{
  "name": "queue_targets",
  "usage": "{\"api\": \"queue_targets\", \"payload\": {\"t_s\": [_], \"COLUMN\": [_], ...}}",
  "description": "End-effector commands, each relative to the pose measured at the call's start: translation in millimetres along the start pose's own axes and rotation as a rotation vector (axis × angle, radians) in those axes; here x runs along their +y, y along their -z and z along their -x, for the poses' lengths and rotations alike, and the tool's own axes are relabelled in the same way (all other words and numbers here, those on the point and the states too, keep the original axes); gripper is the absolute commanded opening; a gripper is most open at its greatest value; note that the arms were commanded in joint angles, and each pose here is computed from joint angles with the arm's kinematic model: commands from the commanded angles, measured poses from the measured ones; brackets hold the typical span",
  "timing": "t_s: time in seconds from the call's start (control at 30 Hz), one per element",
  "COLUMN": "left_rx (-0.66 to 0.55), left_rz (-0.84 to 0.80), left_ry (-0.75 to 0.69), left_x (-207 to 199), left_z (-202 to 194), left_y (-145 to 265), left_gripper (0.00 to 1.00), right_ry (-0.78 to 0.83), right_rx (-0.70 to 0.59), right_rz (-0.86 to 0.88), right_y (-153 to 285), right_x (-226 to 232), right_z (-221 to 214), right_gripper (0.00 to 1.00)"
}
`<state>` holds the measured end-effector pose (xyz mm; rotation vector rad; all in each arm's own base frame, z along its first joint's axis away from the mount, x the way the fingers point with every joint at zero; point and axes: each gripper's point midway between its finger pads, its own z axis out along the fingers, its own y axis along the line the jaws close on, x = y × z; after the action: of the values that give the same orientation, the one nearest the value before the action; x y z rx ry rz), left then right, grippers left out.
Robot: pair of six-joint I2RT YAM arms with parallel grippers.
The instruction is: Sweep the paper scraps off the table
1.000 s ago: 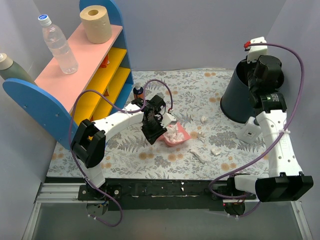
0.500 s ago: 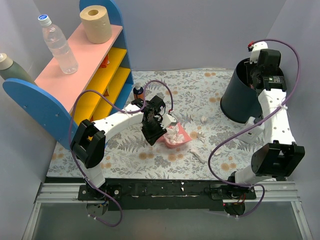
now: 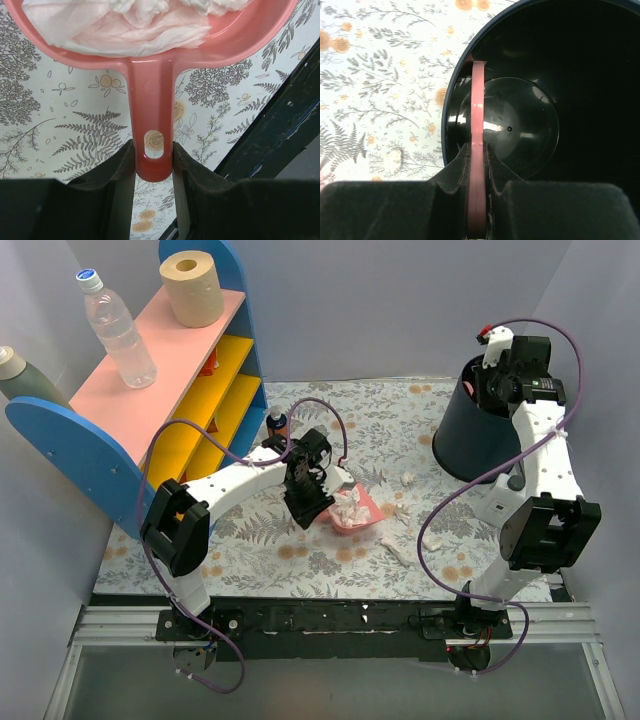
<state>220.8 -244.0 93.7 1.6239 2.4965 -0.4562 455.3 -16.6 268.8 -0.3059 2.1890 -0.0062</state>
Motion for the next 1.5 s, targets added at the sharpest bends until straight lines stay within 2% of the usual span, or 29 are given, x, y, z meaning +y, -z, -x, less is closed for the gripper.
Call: {"api": "queue_targets", "payload": {"t_s": [0.0,0.37,0.63,0.7,0.8,1.03,1.17,1.47], "left_rx": [-0.073,-0.059,-0.053,-0.054,-0.054,-0.053,-0.052,-0.062], "left_rz": [0.016,-0.007,-0.004,-0.004,-0.006,-0.008,-0.006,0.024], "left_ry": [-0.023,-0.012,-0.010,-0.012,-0.009,-0.009,-0.009,-0.023], "left_x": [2.4,0.8,0.3,0.7,0.8,1.2,1.9,6.8], "left_z": [19.3,18.8,15.6,16.2,16.9,18.5,19.5,21.9], "left_y": [17.9,12.2,12.3,12.1,11.4,11.4,11.3,15.3], "left_gripper": [0.00,0.00,0.00,0.00,0.00,0.00,0.00,0.00], "right_ry": [0.009,-0.107,-0.094,-0.040,-0.007,0.005,0.052,0.094], "right_rx": [-0.080,-0.101,-0.109,-0.112,-0.124,-0.173,-0.233,-0.403], "right_rz": [0.185,0.378,0.472,0.519,0.531,0.493,0.416,0.208], "right_y": [9.9,6.9,4.6,6.4,7.2,8.6,21.7,101.5], "right_x": [35.4,72.7,103.1,130.6,144.7,139.9,125.7,89.7], "right_z": [22.8,35.7,45.8,49.8,56.1,75.2,93.4,126.0], "right_gripper": [0.01,0.01,0.01,0.01,0.01,0.01,0.01,0.01]}}
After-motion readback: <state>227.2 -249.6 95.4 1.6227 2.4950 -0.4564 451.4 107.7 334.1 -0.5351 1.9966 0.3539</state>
